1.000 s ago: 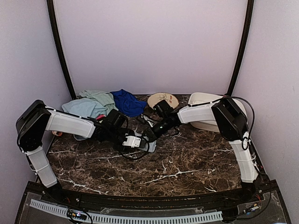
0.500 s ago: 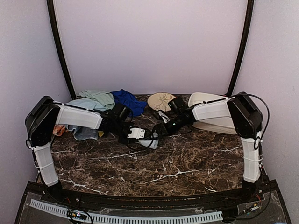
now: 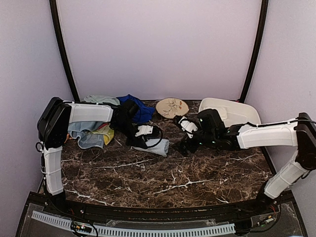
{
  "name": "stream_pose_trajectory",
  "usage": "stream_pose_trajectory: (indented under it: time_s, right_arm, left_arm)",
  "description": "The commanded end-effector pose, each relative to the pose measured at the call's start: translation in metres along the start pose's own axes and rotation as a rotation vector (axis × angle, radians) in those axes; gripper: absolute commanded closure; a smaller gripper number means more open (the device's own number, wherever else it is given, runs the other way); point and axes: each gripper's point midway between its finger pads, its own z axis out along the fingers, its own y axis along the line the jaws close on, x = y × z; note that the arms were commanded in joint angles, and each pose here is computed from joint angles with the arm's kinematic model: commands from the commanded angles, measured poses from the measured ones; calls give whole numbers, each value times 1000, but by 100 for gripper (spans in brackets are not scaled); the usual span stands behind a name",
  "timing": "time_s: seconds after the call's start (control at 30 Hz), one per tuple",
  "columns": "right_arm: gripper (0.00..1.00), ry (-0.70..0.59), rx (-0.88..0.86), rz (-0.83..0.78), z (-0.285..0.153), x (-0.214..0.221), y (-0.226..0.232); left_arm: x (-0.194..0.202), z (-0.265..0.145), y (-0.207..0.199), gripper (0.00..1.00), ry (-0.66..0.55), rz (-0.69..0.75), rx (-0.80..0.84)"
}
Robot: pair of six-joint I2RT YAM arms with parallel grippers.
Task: Roll the towels
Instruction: Roll the towel at the center of the board, then pick up the towel from the center of the board.
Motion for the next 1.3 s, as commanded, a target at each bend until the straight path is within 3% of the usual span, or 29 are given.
stream_pose_trajectory:
  time_s: [0.0, 0.17, 0.37, 0.83, 1.03, 1.27]
  right_arm:
    - [0, -42, 94, -295, -5, -21, 27]
    - [0, -30, 9, -455, 7, -30, 91]
    - [3, 0, -63, -502, 36, -28, 119]
    - [6, 67, -68, -443, 60, 18, 124]
    - [7, 29, -71, -372, 51, 25, 124]
    - [8, 40, -83, -401, 60, 17, 128]
  left_arm:
    - [20, 7, -84, 77, 70, -200, 361]
    - [15, 8, -109, 75, 78, -236, 453]
    - [14, 7, -119, 72, 81, -308, 523]
    - [11, 5, -117, 63, 3, -433, 569]
    - [23, 5, -115, 62, -1, -498, 566]
    - [20, 6, -115, 60, -13, -519, 569]
